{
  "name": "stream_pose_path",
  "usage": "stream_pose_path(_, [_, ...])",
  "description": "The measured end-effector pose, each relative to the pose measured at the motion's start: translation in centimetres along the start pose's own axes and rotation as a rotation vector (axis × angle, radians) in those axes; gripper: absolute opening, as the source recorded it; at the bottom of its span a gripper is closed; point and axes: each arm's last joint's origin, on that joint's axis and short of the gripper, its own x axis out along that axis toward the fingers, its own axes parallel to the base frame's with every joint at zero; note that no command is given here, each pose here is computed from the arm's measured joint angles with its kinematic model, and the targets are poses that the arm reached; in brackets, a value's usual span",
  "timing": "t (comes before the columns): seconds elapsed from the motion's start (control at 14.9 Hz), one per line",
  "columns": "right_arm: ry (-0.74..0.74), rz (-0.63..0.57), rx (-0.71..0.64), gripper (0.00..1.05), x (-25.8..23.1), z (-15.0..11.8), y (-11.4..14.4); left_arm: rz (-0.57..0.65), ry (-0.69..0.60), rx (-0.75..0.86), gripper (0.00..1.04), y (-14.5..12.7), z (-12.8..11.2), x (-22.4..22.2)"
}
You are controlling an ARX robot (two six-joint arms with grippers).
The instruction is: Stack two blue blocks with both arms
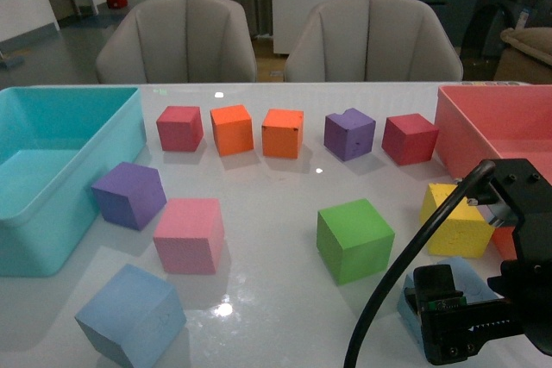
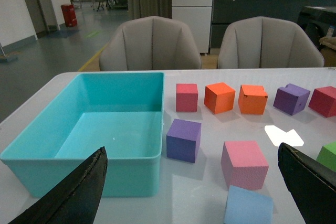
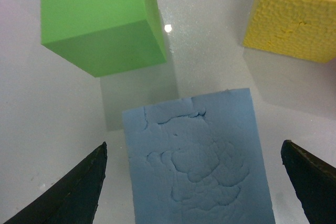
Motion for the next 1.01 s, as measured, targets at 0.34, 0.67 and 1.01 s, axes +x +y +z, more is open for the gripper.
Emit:
stream_pose_path(0.34, [0.031,0.004,0.007,0.98,1.7,-1.3,-0.5,0.0,0.0,0.0,0.98,0.0,0.0,0.0])
stream_pose_path(0.67, [0.022,-0.007,-0.008,0.52,0.4,-2.0,-0.5,0.0,0.0,0.0,0.98,0.0,0.0,0.0])
stream_pose_path(1.01, [-0.099,0.006,-0.072,0.48,-4.7,0.3,1.0,0.0,0.0,0.0,0.98,0.0,0.0,0.0])
